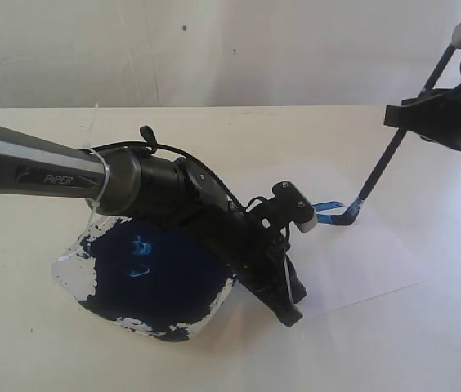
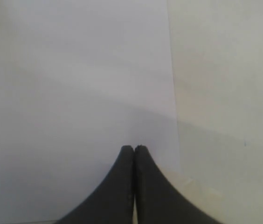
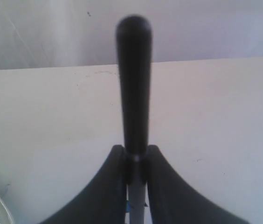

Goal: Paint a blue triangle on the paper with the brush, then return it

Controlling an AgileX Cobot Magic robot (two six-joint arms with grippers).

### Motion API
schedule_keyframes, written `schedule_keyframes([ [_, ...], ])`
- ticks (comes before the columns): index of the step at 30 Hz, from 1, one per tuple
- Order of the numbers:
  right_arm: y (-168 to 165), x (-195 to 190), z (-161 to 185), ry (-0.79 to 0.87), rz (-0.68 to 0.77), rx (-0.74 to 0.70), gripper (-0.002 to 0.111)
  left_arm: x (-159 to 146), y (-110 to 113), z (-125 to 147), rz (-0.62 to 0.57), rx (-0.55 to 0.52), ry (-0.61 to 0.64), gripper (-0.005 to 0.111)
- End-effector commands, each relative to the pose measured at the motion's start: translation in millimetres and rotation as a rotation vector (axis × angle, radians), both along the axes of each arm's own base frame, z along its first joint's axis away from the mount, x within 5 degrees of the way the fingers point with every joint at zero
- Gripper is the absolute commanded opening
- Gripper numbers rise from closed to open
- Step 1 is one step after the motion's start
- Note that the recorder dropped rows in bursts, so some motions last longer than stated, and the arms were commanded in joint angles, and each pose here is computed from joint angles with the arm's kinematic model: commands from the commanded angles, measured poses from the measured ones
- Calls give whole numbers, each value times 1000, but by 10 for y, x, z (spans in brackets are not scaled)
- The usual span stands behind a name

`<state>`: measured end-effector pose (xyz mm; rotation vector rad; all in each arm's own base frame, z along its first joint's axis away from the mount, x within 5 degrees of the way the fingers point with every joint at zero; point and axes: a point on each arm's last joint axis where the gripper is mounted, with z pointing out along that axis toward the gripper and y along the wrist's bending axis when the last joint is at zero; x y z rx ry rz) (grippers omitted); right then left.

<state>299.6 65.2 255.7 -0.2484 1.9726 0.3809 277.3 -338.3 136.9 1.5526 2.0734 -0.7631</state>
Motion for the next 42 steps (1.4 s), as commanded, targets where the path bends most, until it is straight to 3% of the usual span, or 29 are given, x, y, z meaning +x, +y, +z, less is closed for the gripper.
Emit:
schedule_keyframes([
  [1, -52, -25, -18, 22, -43, -42, 0, -16, -3, -4, -6, -5, 18, 0],
  [16, -112, -99, 117, -4, -91, -66, 0, -16, -3, -4, -6, -5, 18, 0],
  [29, -6, -135, 344, -123, 17, 11, 0, -16, -3, -4, -6, -5, 18, 0],
  [42, 87, 89, 179, -117, 97, -6, 0, -16, -3, -4, -6, -5, 18, 0],
])
